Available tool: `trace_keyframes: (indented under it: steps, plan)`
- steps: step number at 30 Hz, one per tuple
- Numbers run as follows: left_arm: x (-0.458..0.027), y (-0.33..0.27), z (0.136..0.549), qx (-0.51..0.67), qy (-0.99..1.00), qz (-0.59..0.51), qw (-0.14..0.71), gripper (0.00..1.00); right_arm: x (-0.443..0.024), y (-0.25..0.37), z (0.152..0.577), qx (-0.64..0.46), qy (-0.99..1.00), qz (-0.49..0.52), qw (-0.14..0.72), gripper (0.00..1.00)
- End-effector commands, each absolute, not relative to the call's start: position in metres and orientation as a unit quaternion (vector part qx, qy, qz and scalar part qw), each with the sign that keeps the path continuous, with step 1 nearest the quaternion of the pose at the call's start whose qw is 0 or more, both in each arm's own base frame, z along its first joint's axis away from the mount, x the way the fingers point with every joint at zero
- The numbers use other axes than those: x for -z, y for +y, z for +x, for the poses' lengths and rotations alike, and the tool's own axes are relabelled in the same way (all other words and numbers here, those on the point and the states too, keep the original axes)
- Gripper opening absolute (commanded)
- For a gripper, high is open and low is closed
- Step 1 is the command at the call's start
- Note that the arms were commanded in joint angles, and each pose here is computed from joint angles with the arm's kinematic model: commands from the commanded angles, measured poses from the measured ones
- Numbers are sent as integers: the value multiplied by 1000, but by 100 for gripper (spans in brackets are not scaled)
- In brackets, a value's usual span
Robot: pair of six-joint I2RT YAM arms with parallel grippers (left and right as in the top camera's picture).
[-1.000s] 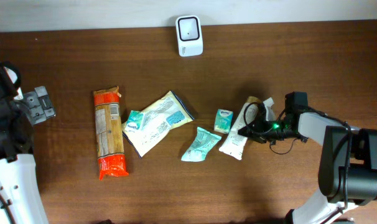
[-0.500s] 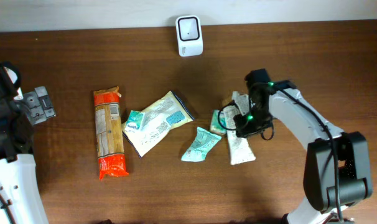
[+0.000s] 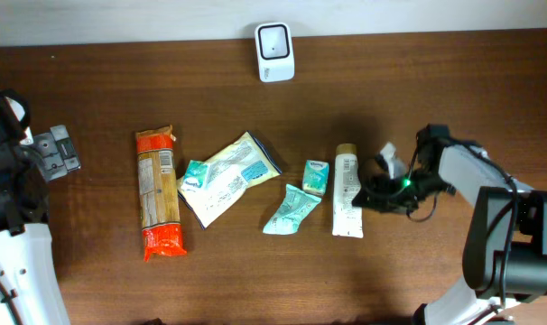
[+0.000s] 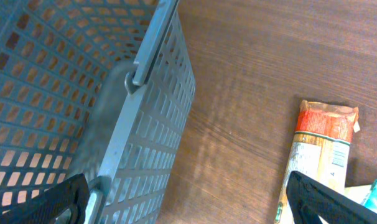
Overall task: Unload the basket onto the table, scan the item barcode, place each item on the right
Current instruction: 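Carry the white tube with the right gripper toward the white scanner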
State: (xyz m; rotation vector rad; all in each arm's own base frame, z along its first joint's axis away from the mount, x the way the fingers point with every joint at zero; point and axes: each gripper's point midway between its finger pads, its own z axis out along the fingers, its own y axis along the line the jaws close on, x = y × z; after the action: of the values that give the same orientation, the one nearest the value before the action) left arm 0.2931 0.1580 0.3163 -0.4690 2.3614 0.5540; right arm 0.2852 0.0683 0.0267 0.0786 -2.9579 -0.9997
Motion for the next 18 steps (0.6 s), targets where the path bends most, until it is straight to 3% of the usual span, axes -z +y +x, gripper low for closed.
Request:
trace_keyframes:
  steps: [1,10,14,15,18]
  plan:
    - [-320,160,292,-219,901,-176,331,99,-9,89,263,387,-922,-11,19,66]
    - [-319,160,292,-219,901,-176,330,99,33,93,259,395,-912,-108,-27,45]
    - [-320,160,292,-219,901,-176,331,99,32,92,268,395,-912,-97,-50,19]
    - [-319,160,292,-219,901,-176,330,99,31,92,271,395,-912,-95,-56,4]
    - [-319,160,292,-219,901,-176,330,99,22,94,281,408,-905,-100,-59,4]
